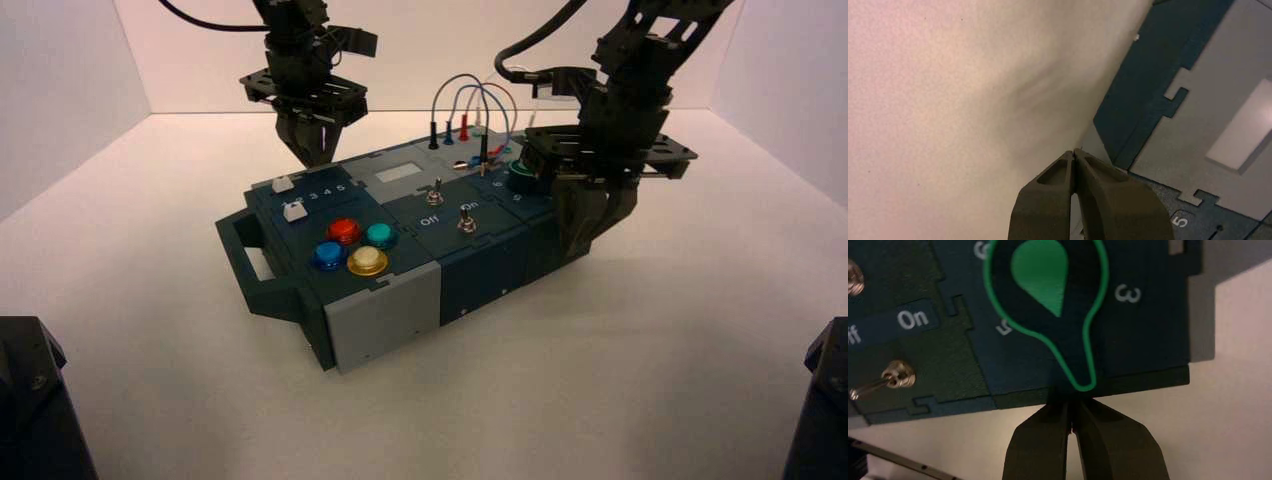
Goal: Rotate the box counterclockwise.
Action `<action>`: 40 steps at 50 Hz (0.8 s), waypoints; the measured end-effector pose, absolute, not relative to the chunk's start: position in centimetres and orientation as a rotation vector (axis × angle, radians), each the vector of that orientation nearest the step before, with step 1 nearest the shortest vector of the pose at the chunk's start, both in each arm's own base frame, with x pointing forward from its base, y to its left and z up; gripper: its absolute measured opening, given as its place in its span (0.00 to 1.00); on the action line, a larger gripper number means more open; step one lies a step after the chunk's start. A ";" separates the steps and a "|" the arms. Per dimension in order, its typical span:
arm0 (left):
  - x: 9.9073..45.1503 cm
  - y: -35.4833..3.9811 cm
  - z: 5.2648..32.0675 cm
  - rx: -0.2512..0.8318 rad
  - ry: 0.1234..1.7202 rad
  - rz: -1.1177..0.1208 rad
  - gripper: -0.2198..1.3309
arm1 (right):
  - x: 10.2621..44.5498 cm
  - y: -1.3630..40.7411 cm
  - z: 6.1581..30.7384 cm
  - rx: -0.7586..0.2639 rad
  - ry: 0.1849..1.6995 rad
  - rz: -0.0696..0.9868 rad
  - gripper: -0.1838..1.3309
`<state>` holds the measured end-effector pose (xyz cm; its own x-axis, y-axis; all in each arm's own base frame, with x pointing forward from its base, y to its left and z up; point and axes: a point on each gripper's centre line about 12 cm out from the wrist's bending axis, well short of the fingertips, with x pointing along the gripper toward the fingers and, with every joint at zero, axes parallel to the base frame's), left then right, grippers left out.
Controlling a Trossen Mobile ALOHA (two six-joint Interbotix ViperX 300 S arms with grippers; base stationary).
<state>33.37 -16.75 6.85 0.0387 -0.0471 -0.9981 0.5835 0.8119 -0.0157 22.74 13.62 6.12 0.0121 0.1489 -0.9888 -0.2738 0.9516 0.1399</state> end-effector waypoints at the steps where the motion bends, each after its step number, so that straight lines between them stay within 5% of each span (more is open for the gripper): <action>1: 33.4 -16.7 6.8 0.458 1.465 -0.510 0.04 | 22.8 13.6 6.1 -0.101 1.524 0.329 0.03; 40: 31.4 -15.9 6.0 0.499 1.565 -0.529 0.04 | 28.5 13.2 5.8 -0.096 1.474 0.286 0.02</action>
<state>31.36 -15.95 6.02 -0.0579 0.0000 -0.9983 0.6056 0.7950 -0.0351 28.54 13.23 5.83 0.0697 0.1314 -0.9889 -0.2483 0.9624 0.1104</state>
